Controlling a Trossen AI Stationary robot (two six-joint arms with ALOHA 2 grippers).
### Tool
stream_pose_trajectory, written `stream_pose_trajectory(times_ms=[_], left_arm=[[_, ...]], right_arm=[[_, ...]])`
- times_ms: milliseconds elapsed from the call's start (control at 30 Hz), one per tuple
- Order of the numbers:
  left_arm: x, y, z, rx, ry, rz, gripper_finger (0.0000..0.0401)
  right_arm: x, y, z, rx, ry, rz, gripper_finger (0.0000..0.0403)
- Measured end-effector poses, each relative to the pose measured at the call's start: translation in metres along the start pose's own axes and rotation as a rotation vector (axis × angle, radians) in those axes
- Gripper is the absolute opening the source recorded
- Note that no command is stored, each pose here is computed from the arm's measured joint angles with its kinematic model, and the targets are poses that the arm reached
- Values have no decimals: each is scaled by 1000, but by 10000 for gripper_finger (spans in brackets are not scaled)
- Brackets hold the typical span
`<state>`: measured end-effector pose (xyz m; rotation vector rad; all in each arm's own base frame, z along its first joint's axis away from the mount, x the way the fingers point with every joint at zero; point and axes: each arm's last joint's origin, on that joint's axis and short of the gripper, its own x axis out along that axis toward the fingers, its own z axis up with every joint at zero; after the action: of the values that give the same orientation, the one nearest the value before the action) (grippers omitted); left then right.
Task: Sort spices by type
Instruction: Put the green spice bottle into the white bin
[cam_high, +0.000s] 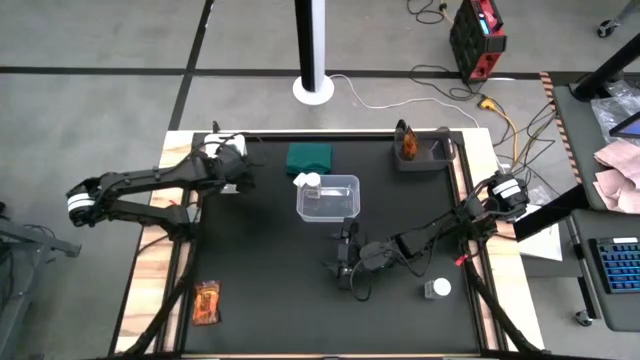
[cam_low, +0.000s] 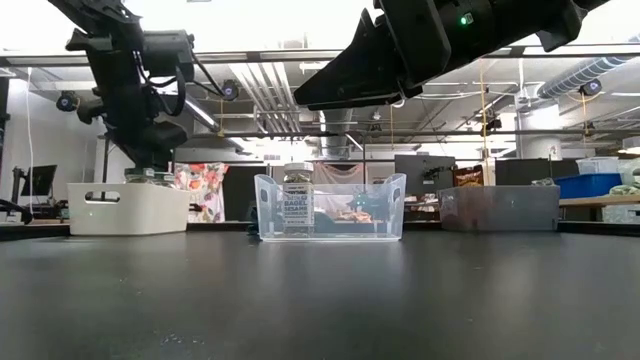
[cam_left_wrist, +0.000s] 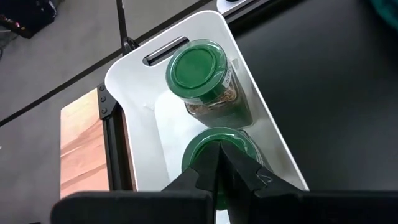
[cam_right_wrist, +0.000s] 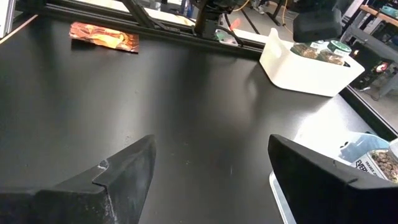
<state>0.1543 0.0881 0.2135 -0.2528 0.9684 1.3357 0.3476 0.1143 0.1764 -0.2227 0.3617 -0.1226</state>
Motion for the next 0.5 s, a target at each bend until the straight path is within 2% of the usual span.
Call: stream_pose_trajectory(times_ms=[167, 333, 500], left_arm=[[-5, 2, 7, 13, -23, 4, 0], [-5, 9, 14, 4, -52, 82, 0], [5, 18, 15, -4, -9, 136, 0]], right_arm=[[0, 0, 0, 0, 1, 0, 308], [0, 0, 0, 0, 0, 0, 309], [0, 0, 0, 2, 0, 0, 300]])
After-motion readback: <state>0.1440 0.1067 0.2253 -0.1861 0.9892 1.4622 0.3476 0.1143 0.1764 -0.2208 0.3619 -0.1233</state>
